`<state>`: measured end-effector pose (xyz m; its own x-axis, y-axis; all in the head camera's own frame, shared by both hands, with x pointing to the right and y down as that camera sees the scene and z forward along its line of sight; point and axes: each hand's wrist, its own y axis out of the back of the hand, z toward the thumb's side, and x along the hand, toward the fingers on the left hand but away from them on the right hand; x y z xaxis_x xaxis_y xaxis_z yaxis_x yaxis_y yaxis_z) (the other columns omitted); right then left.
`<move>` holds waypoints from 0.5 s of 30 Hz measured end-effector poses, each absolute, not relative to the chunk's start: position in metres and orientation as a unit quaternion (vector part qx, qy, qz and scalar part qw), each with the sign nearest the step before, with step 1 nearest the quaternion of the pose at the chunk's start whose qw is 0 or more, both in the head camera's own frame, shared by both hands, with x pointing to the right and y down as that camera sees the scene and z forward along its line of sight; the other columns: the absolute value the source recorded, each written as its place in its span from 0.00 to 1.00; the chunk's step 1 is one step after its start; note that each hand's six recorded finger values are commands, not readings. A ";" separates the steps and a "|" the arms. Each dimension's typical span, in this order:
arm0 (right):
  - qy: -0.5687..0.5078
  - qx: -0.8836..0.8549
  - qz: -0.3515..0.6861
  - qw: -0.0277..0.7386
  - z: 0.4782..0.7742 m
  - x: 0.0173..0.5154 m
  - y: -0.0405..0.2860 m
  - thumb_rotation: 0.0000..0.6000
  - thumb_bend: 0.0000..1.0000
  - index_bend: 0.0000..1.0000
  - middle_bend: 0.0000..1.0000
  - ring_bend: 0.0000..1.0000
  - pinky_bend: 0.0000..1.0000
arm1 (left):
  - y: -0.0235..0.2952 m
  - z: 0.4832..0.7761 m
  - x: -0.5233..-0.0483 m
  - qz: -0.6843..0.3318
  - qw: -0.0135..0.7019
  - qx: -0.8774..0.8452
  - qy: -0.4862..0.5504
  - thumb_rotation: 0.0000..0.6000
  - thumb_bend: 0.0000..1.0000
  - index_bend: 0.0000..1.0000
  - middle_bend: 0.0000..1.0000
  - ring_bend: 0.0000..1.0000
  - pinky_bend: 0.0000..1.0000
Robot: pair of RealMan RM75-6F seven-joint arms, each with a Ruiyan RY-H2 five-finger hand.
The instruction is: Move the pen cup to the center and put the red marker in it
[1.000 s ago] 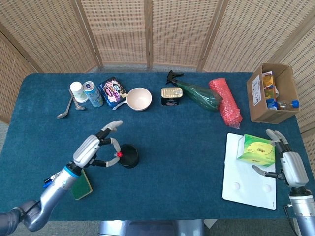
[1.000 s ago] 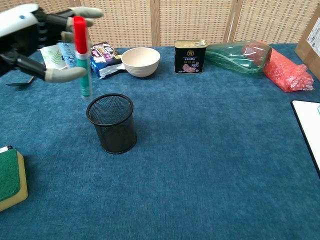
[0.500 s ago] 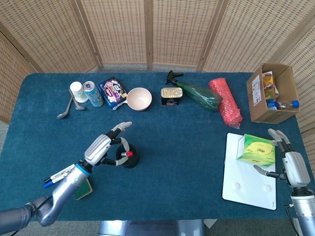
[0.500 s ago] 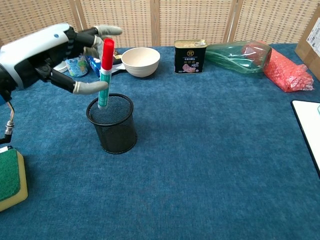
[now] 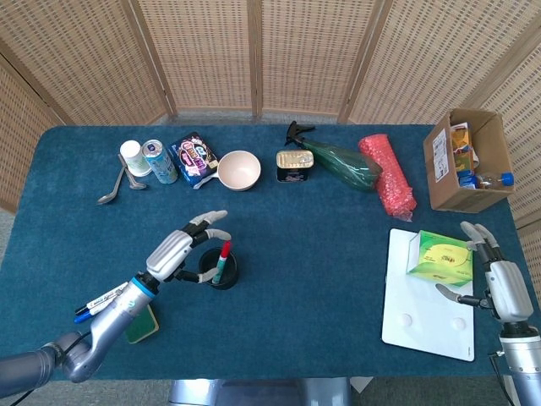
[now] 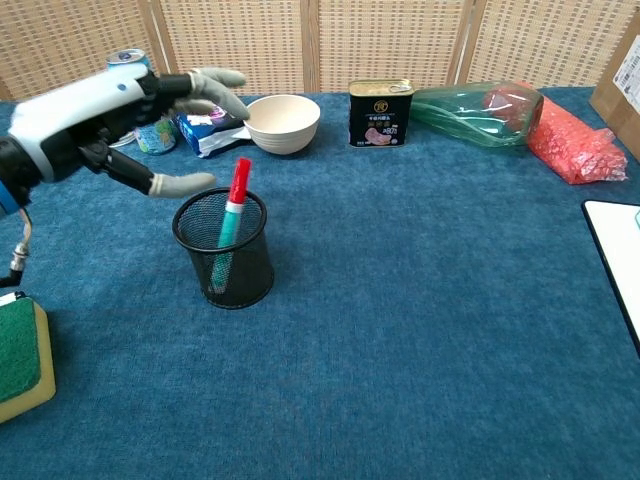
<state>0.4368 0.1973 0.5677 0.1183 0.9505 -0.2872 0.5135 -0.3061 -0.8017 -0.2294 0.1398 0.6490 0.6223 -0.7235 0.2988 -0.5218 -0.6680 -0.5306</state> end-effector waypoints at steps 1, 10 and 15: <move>-0.524 -0.698 0.407 0.269 0.567 0.437 0.198 1.00 0.00 0.01 0.12 0.00 0.27 | 0.138 0.647 -0.232 -0.253 0.210 -0.875 0.356 1.00 0.36 0.26 0.00 0.00 0.00; -0.524 -0.699 0.403 0.273 0.564 0.434 0.198 1.00 0.00 0.01 0.12 0.00 0.27 | 0.123 0.608 -0.307 -0.321 0.353 -0.792 0.380 1.00 0.36 0.27 0.00 0.00 0.00; -0.516 -0.689 0.415 0.295 0.563 0.434 0.197 1.00 0.00 0.03 0.12 0.00 0.27 | 0.136 0.587 -0.367 -0.395 0.383 -0.739 0.388 1.00 0.36 0.27 0.00 0.00 0.00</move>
